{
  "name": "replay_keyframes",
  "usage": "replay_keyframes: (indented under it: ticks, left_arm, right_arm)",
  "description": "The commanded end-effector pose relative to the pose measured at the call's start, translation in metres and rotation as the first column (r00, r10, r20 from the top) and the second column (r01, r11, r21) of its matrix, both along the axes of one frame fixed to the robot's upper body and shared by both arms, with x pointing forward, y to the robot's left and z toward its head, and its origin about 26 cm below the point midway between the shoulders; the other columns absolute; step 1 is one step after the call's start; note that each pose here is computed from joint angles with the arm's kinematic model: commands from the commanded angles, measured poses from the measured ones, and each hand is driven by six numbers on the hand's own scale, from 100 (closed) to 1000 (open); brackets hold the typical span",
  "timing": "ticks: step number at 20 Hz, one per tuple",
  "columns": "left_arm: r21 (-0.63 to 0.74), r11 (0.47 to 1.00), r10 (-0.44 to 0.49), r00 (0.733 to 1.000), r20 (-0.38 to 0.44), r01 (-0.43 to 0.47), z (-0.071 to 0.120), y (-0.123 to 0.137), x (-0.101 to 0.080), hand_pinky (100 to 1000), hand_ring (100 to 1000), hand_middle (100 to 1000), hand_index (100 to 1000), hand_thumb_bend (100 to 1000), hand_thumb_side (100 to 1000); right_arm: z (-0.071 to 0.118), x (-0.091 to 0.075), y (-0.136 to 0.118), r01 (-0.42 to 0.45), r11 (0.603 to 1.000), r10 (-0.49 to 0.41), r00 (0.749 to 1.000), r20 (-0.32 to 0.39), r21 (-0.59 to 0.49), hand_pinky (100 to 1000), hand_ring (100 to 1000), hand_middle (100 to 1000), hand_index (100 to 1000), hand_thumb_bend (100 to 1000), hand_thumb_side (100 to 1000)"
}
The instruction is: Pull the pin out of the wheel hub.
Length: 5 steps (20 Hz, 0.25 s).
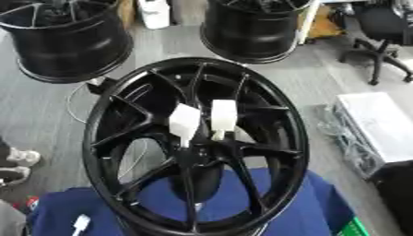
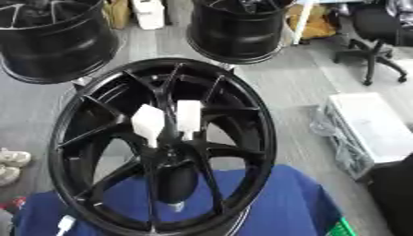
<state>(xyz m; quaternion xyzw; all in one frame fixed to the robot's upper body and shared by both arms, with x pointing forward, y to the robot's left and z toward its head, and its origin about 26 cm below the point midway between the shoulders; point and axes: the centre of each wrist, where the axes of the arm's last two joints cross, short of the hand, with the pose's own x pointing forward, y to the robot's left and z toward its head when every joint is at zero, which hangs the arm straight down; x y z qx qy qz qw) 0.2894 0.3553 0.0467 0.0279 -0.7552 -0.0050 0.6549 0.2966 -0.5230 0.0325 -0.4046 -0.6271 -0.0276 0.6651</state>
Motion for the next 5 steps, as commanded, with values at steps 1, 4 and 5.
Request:
replay_keyframes:
  ticks: [1, 4, 5]
  left_arm:
    - [0.006, 1.0, 0.012, 0.999, 0.039, -0.013, 0.01, 0.001, 0.001, 733, 506, 546, 719, 591, 651]
    - [0.002, 1.0, 0.017, 0.999, 0.042, -0.017, 0.009, 0.0, 0.002, 732, 506, 546, 719, 589, 651]
    - [0.0, 1.0, 0.016, 0.999, 0.044, -0.016, 0.009, -0.001, 0.002, 732, 506, 546, 719, 589, 651]
  right_arm:
    - [0.039, 0.019, 0.062, -0.18, 0.983, 0.183, 0.959, 0.215, -0.032, 644, 567, 715, 796, 100, 618]
    - [0.026, 0.016, 0.127, -0.294, 0.955, 0.275, 0.922, 0.274, 0.031, 630, 544, 691, 783, 100, 693]
    - [0.019, 0.013, 0.142, -0.311, 0.949, 0.285, 0.918, 0.277, 0.053, 629, 541, 689, 783, 100, 706]
